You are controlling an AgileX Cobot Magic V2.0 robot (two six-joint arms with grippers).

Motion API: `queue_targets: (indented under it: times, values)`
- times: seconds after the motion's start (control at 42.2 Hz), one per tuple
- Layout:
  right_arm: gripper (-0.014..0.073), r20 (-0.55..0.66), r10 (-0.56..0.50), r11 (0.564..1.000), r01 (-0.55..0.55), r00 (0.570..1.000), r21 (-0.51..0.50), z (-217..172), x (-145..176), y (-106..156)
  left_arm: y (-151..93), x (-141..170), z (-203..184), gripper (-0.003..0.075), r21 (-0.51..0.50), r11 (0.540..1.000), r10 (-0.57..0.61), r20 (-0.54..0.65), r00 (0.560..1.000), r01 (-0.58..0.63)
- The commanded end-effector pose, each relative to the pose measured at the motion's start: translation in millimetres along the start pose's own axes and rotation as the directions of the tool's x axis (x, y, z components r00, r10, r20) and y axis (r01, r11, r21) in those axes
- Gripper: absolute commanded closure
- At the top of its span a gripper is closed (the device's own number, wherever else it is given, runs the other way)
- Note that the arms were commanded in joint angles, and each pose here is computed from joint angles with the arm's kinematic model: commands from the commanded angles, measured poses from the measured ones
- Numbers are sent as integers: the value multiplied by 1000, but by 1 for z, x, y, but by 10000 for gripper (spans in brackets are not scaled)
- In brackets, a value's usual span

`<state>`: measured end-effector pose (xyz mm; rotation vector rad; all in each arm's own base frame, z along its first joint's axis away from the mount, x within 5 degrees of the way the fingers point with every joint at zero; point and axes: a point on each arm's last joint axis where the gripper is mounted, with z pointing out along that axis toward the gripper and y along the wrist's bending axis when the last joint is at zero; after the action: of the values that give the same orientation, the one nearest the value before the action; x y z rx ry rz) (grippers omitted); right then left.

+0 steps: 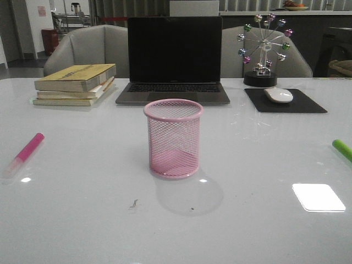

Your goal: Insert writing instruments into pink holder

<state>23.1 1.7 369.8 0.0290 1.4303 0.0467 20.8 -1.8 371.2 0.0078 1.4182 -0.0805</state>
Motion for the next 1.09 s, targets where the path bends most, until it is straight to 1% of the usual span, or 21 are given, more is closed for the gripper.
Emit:
queue_targets:
  times: [0.0, 0.047, 0.119, 0.19, 0.261, 0.356, 0.474, 0.569, 0.64, 0.664, 0.688, 0.711, 0.759, 0.806, 0.854, 0.877, 0.901, 0.925, 0.972, 1.067]
  values:
    - [529, -35, -17, 1000, 18, 999, 11, 15, -18, 0, -1, -16, 16, 629, -1, 1000, -22, -93, 995, 22]
    - [529, -100, -16, 1000, 17, 995, 12, 23, -14, 0, -1, -12, 24, 629, -5, 1000, -22, -172, 985, 22]
    - [529, -197, -13, 1000, 16, 980, 14, 35, -5, -1, -1, -4, 36, 629, -9, 1000, -24, -256, 966, 22]
    - [529, -312, -10, 1000, 15, 950, 15, 46, 7, -2, 0, 6, 47, 629, -14, 1000, -25, -352, 936, 22]
    - [529, -407, -6, 1000, 14, 913, 17, 55, 19, -2, 0, 17, 55, 629, -19, 1000, -27, -452, 892, 21]
    - [529, -498, -2, 1000, 13, 867, 20, 68, 35, -3, 1, 25, 65, 629, -24, 1000, -26, -518, 855, 16]
    - [529, -578, 3, 1000, 13, 816, 24, 80, 52, -5, 1, 32, 76, 629, -27, 1000, -28, -569, 822, 16]
    - [529, -633, 7, 1000, 12, 774, 26, 89, 63, -5, 3, 38, 83, 629, -31, 999, -11, -604, 797, -10]
    - [515, -660, 9, 1000, 12, 751, 27, 95, 68, -6, 4, 41, 88, 624, -33, 999, 2, -624, 781, -29]
    - [498, -671, 10, 1000, 12, 741, 28, 97, 70, -6, 5, 43, 90, 615, -33, 999, 6, -632, 775, -34]
    - [477, -679, 10, 1000, 12, 734, 28, 99, 72, -6, 5, 44, 92, 598, -33, 999, 5, -637, 771, -34]
    - [451, -687, 11, 1000, 12, 727, 29, 101, 74, -6, 5, 45, 93, 563, -31, 999, 11, -640, 768, -39]
    - [368, -707, 13, 999, 12, 707, 30, 105, 78, -7, 5, 46, 95, 486, -22, 999, 23, -649, 761, -49]
    - [267, -725, 14, 999, 12, 688, 31, 110, 83, -7, 5, 48, 99, 367, -12, 998, 38, -654, 755, -61]
    - [188, -741, 15, 999, 12, 671, 32, 114, 86, -7, 4, 49, 101, 244, -12, 999, 26, -654, 756, -45]
    - [156, -750, 16, 999, 12, 661, 32, 116, 88, -8, 4, 49, 102, 213, -12, 999, 26, -655, 755, -45]
    - [122, -762, 17, 999, 12, 648, 33, 120, 91, -8, 4, 50, 103, 162, -13, 999, 17, -656, 755, -33]
    - [103, -770, 19, 999, 12, 638, 35, 122, 93, -8, 3, 50, 104, 127, -13, 1000, 12, -656, 755, -27]
    - [85, -789, 29, 999, 7, 613, 42, 129, 98, -9, 2, 51, 106, 100, -4, 1000, 6, -657, 754, -12]
    - [88, -818, 42, 999, 2, 574, 53, 145, 104, -9, -6, 53, 109, 104, 50, 999, 35, -659, 751, -2]
